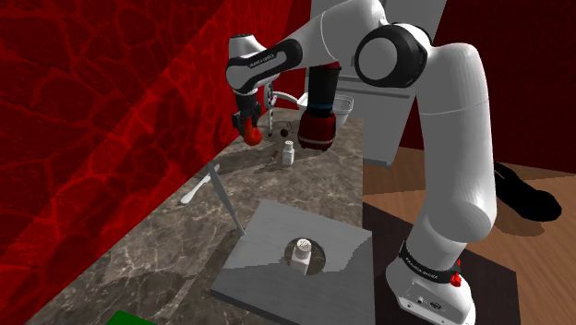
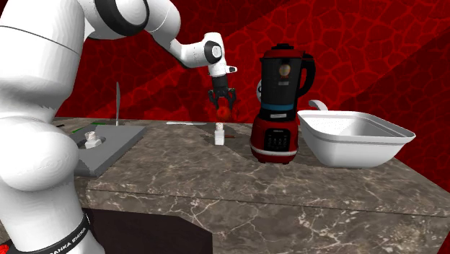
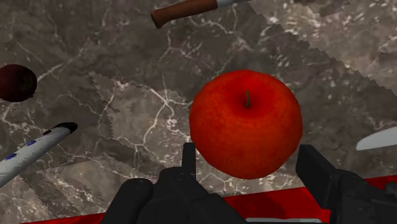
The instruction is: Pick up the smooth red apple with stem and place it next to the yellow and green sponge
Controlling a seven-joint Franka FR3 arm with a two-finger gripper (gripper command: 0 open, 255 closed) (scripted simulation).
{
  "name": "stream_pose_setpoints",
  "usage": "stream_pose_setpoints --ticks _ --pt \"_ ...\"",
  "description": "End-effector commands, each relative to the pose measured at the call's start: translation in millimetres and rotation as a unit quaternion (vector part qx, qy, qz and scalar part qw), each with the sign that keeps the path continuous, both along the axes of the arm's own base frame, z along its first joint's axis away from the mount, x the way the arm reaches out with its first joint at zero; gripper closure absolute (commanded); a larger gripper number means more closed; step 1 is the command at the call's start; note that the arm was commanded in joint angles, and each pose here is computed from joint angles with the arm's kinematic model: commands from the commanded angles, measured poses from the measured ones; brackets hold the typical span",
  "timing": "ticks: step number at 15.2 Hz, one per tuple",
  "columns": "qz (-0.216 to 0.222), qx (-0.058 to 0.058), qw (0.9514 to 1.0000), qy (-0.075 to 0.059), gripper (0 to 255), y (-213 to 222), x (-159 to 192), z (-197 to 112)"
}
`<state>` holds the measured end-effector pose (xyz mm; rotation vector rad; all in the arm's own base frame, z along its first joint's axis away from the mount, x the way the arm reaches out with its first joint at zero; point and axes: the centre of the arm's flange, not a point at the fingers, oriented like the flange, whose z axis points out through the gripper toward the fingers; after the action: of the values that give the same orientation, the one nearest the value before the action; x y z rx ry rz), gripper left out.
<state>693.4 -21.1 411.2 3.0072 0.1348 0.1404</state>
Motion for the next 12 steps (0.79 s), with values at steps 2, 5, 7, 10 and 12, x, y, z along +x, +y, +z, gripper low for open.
stream_pose_setpoints --ticks 2,5,7,10,12 --pt "0.0 0.0 1.0 0.0 255 1 1 16" --pt "0.0 0.0 1.0 0.0 255 1 1 32" --pt "0.0 0.0 1.0 0.0 255 1 1 42" --pt "0.0 0.0 1.0 0.0 255 1 1 58" --pt "0.0 0.0 1.0 0.0 255 1 1 69"
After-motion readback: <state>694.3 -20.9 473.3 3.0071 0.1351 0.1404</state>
